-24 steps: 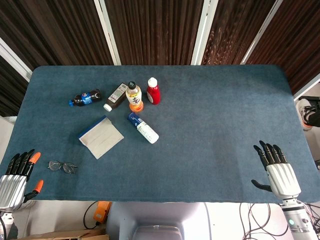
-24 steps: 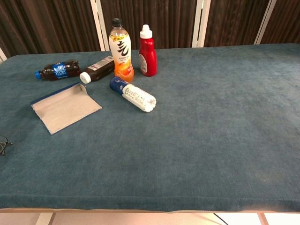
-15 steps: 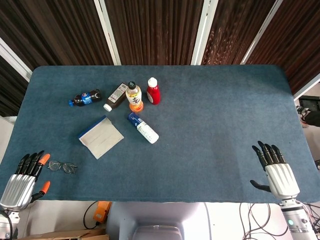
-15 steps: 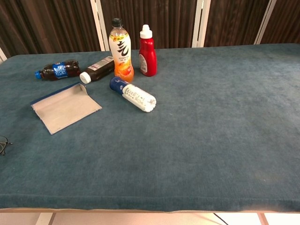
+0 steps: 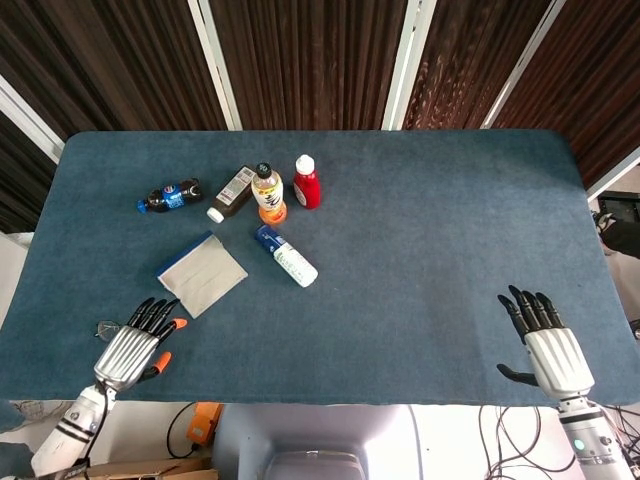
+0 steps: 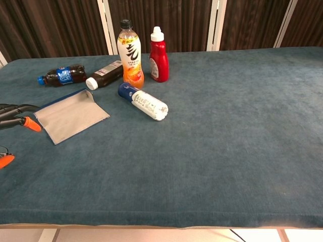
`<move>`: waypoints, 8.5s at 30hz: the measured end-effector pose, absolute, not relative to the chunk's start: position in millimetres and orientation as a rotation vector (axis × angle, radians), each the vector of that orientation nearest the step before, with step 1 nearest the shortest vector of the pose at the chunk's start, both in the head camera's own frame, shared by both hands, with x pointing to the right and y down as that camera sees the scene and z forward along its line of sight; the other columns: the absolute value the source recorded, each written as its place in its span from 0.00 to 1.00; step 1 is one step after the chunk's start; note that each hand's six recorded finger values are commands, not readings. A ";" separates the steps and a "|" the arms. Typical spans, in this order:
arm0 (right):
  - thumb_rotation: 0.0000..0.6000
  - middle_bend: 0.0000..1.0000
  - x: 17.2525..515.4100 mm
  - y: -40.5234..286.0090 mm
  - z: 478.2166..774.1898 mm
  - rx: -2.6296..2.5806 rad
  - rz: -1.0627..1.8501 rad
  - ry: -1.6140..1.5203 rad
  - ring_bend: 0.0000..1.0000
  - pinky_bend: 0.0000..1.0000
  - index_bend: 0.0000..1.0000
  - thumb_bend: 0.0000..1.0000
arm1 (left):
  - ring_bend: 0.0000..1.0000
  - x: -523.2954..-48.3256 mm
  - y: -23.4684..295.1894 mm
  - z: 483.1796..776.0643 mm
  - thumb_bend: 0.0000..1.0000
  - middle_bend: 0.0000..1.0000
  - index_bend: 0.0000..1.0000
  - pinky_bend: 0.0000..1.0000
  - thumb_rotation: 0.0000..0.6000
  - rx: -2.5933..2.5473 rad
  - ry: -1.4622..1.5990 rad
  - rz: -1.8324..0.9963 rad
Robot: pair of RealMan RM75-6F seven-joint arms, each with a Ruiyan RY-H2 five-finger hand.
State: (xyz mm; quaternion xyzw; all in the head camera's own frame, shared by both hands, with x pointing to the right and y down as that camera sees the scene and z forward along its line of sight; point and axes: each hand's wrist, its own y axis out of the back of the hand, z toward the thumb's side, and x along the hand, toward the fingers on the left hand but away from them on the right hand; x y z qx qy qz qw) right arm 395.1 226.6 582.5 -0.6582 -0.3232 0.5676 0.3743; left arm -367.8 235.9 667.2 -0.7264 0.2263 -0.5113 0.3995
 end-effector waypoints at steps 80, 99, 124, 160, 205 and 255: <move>1.00 0.00 411.0 218.4 555.2 -1.762 1.393 -0.956 0.00 0.00 0.00 0.15 | 0.03 -271.4 151.8 711.6 0.45 0.16 0.69 0.05 1.00 -1.873 1.074 -1.381; 1.00 0.00 425.9 216.6 536.8 -1.725 1.374 -1.028 0.00 0.00 0.00 0.14 | 0.03 -292.2 104.1 748.9 0.44 0.16 0.64 0.05 1.00 -1.618 1.060 -1.610; 1.00 0.00 423.3 217.6 530.9 -1.754 1.328 -1.045 0.00 0.00 0.00 0.15 | 0.01 -302.8 100.4 749.2 0.42 0.05 0.10 0.11 1.00 -1.551 1.069 -1.661; 1.00 0.00 414.9 221.9 534.3 -1.780 1.316 -1.006 0.00 0.00 0.00 0.14 | 0.00 -259.7 164.9 755.9 0.32 0.00 0.27 0.03 1.00 -1.666 0.885 -1.594; 1.00 0.00 414.2 222.4 534.6 -1.785 1.319 -0.998 0.00 0.00 0.00 0.15 | 0.00 -282.9 146.5 756.1 0.41 0.01 0.40 0.06 1.00 -1.348 0.727 -1.683; 1.00 0.00 416.9 221.0 533.8 -1.777 1.327 -0.999 0.00 0.00 0.00 0.15 | 0.03 -309.1 112.5 771.0 0.44 0.14 0.70 0.05 1.00 -1.137 0.737 -1.678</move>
